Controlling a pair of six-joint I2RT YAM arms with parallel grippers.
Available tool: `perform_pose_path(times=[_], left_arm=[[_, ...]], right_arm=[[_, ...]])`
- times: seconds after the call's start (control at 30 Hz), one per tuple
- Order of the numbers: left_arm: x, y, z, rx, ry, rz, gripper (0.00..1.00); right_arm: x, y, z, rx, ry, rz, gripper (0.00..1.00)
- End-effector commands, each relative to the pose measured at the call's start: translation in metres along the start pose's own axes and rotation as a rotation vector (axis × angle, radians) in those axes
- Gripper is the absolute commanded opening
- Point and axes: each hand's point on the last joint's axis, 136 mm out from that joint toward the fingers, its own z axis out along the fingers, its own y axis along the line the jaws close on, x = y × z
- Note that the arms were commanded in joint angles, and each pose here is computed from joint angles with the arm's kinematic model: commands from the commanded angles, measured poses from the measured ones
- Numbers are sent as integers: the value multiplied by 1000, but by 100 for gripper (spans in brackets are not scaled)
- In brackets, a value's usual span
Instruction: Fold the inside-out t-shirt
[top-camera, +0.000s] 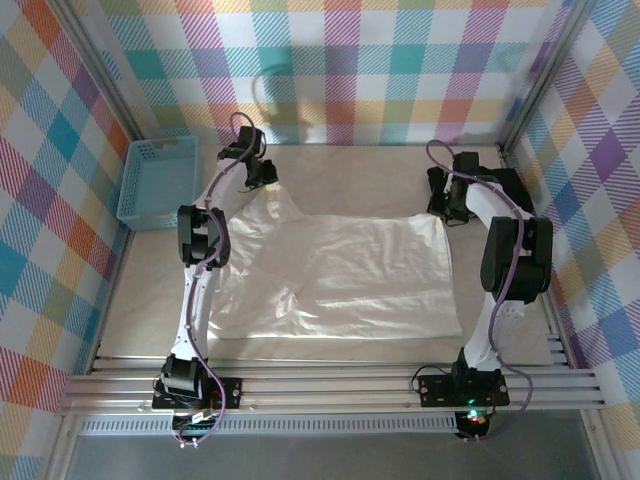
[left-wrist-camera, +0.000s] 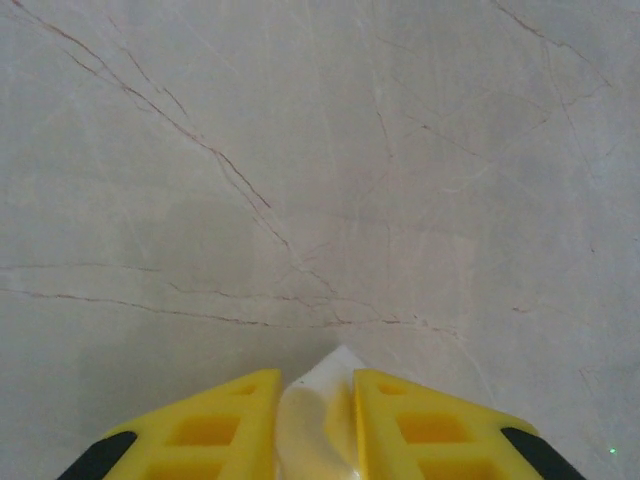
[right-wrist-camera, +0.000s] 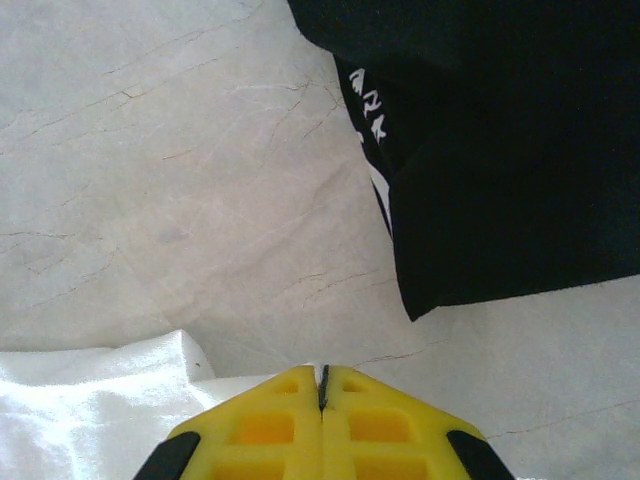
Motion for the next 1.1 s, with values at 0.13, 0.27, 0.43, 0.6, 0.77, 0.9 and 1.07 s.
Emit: perform_pose_path(times=[0.13,0.27,0.43,0.6,0.77,0.9,1.07], left_arm=[[-22,-1,-7,29,-59,21,12],[-28,-4,-15,50,-70,16,0],[-38,-14,-42,100,-79,-7,0],[-36,-25,-90,128,-75,-19,0],[-6,-9,-147,94,-90,-86,0],[30,4,-188,76,-99,-134,0],[71,29,-239,-7,-123,-157,0]], right_arm=[[0,4,-1,-9,1,-28,1],[-3,5,-7,-13,-13,-28,1],[-9,9,-19,-25,-41,-24,1],[-10,10,-35,-29,-77,-20,0],[-2,4,-48,-2,-104,-35,1],[5,-6,-61,45,-134,-40,1],[18,-12,-75,59,-192,-67,1]])
